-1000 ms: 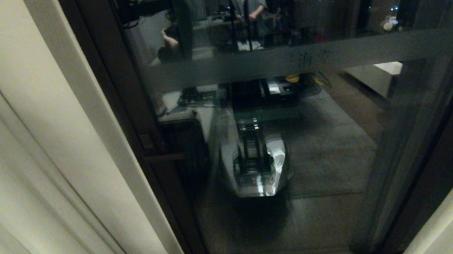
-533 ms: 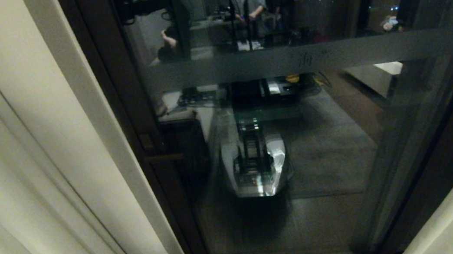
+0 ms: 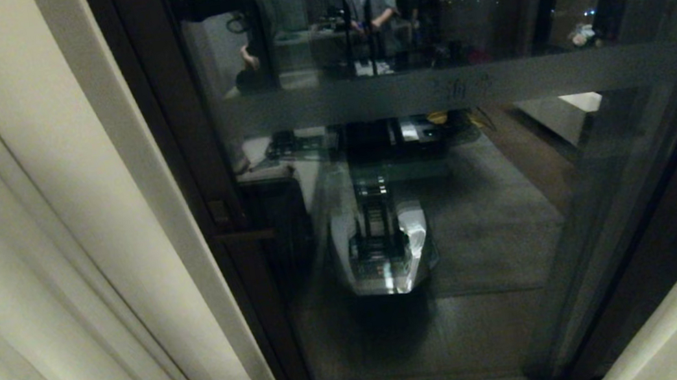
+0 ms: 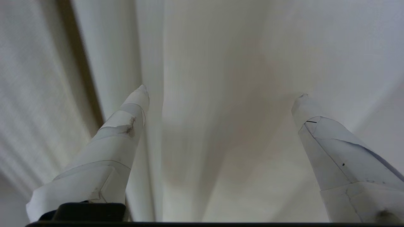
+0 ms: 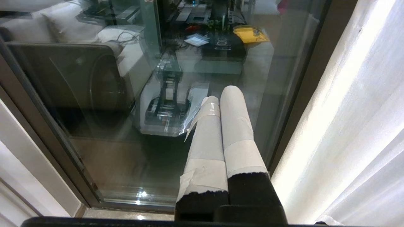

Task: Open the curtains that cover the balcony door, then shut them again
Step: Close the inner curtains on both sides

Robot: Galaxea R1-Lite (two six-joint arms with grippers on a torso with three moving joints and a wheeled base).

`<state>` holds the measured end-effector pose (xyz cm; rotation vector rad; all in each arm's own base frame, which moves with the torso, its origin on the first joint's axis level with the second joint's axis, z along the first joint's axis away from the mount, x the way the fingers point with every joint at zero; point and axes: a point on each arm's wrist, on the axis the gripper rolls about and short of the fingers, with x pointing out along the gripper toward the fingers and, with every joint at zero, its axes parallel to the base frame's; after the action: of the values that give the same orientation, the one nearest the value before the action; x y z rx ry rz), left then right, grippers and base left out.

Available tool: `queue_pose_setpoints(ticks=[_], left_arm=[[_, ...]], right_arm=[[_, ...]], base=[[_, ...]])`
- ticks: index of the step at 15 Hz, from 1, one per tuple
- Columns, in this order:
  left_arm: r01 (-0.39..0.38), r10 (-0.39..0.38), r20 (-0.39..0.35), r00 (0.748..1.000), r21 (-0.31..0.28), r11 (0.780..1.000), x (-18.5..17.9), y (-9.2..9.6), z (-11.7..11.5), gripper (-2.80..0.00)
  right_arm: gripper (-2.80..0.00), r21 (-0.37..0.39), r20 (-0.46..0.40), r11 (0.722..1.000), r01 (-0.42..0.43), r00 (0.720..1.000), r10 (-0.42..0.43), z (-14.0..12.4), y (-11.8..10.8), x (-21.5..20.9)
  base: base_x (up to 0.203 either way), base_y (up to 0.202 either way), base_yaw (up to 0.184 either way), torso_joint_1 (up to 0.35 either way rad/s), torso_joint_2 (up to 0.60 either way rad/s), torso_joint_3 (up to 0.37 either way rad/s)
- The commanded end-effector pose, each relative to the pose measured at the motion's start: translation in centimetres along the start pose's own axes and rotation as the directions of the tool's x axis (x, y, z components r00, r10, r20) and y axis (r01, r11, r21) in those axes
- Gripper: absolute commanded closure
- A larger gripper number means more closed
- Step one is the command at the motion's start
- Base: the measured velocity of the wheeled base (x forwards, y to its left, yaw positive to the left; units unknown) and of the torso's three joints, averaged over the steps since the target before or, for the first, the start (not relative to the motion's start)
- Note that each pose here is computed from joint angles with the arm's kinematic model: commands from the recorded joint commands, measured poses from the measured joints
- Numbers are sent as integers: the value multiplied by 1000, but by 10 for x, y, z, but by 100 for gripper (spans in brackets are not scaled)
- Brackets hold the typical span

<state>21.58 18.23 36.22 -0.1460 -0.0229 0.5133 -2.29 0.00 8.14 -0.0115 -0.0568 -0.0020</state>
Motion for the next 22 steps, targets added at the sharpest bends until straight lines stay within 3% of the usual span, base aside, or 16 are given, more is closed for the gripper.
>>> queue_pose_setpoints(ticks=[1,7,11,18,19,22], left_arm=[[16,-16,-19,1000,-6,1000,27,6,-5,-280],[137,-137,5,991,-9,991,68,8,-1,-280],[193,-194,98,976,22,981,100,4,-2,-280],[230,-230,110,967,18,973,106,-8,-4,-280],[240,-240,133,962,14,971,106,-11,-2,0],[245,-245,149,958,17,969,104,-12,0,0]], right_arm=[[0,-1,1,1000,0,1000,0,0,0,0],[0,-1,1,1000,0,1000,0,0,0,0],[0,-1,1,1000,0,1000,0,0,0,0],[0,-1,1,1000,0,1000,0,0,0,0],[0,-1,1,1000,0,1000,0,0,0,0],[0,-1,1,1000,0,1000,0,0,0,0]], base=[[0,0,0,0,0,0],[0,0,0,0,0,0],[0,0,0,0,0,0],[0,0,0,0,0,0],[0,0,0,0,0,0],[0,0,0,0,0,0]])
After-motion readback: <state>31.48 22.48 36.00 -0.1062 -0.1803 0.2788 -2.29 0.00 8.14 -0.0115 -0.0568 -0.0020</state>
